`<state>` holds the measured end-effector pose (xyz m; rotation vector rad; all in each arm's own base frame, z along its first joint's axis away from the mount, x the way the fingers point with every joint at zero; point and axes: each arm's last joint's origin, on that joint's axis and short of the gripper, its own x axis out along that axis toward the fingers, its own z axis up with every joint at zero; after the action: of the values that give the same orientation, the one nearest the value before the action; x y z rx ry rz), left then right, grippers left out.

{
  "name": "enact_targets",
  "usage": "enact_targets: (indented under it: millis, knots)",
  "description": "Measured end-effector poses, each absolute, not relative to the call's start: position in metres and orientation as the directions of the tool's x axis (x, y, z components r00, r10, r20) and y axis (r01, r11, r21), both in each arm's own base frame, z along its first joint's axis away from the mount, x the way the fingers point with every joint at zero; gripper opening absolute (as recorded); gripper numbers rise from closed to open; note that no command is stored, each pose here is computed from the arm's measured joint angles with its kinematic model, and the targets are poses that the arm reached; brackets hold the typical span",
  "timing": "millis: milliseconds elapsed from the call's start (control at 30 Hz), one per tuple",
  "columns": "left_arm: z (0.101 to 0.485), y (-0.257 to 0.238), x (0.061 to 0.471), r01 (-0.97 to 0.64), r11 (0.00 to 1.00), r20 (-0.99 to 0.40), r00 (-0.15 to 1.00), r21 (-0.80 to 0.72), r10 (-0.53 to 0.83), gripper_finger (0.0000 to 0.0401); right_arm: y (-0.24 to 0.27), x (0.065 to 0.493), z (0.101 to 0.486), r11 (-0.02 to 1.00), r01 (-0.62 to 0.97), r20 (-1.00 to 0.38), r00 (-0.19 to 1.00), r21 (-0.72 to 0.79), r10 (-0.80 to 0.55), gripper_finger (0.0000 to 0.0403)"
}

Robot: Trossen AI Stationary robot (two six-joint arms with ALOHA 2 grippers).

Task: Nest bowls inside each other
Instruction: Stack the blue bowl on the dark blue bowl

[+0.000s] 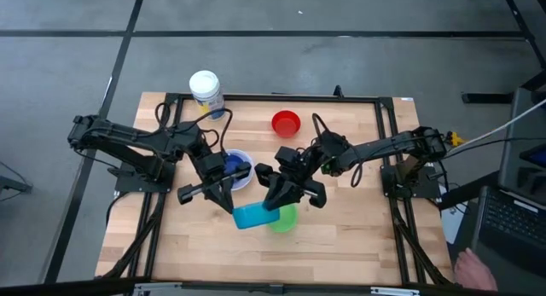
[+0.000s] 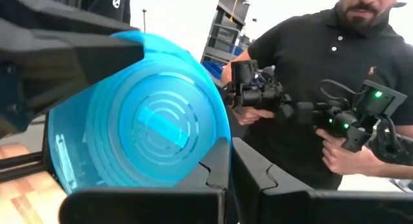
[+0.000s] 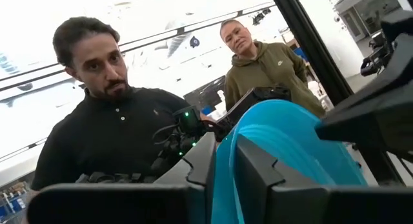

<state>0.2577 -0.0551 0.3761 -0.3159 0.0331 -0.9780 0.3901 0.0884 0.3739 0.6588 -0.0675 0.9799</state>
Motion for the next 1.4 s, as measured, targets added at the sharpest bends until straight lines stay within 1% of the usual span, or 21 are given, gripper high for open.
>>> enact_targets:
  millis: [167, 433, 533, 600, 833, 967, 1033, 1133, 1233, 1333, 1400]
  knots:
    - [0.374, -0.058, 0.257, 0.802, 0.517, 0.094, 0.564, -0.301, -0.821, 0.0002, 0.086, 0.391, 0.375, 0.392, -0.783, 0.352, 0.583, 0.483, 0.732, 0.0056]
    - [0.37, -0.069, 0.256, 0.808, 0.486, 0.071, 0.535, -0.332, -0.842, 0.0002, 0.077, 0.392, 0.377, 0.434, -0.768, 0.372, 0.619, 0.471, 0.692, 0.0099]
    - [0.369, -0.072, 0.255, 0.801, 0.495, 0.065, 0.544, -0.336, -0.837, 0.0001, 0.073, 0.393, 0.377, 0.443, -0.762, 0.371, 0.628, 0.472, 0.684, 0.0113]
    - [0.367, -0.072, 0.254, 0.776, 0.527, 0.038, 0.573, -0.345, -0.818, 0.0001, 0.069, 0.393, 0.377, 0.45, -0.757, 0.369, 0.635, 0.474, 0.679, 0.0119]
    - [0.349, -0.052, 0.238, 0.552, 0.749, -0.225, 0.729, -0.367, -0.647, 0.0001, 0.055, 0.391, 0.383, 0.46, -0.762, 0.38, 0.634, 0.456, 0.673, 0.0123]
    - [0.348, -0.034, 0.218, 0.425, 0.837, -0.328, 0.781, -0.344, -0.531, 0.0001, 0.048, 0.384, 0.392, 0.44, -0.783, 0.382, 0.606, 0.439, 0.698, 0.0111]
    - [0.346, -0.024, 0.204, 0.33, 0.883, -0.403, 0.797, -0.334, -0.45, 0.0001, 0.046, 0.378, 0.399, 0.435, -0.796, 0.389, 0.592, 0.42, 0.706, 0.0104]
    - [0.338, -0.016, 0.181, 0.177, 0.933, -0.551, 0.766, -0.315, -0.331, 0.0001, 0.045, 0.366, 0.411, 0.434, -0.797, 0.382, 0.589, 0.419, 0.712, 0.0098]
    - [0.328, -0.012, 0.16, 0.063, 0.958, -0.688, 0.683, -0.279, -0.245, 0.0001, 0.047, 0.357, 0.416, 0.44, -0.771, 0.319, 0.606, 0.46, 0.728, 0.0097]
    - [0.319, -0.011, 0.151, 0.002, 0.97, -0.783, 0.59, -0.243, -0.197, 0.0001, 0.047, 0.347, 0.422, 0.464, -0.743, 0.266, 0.629, 0.482, 0.73, 0.0102]
    - [0.315, -0.011, 0.154, 0.008, 0.975, -0.806, 0.561, -0.224, -0.189, 0.0001, 0.046, 0.339, 0.427, 0.483, -0.728, 0.249, 0.645, 0.486, 0.722, 0.0106]
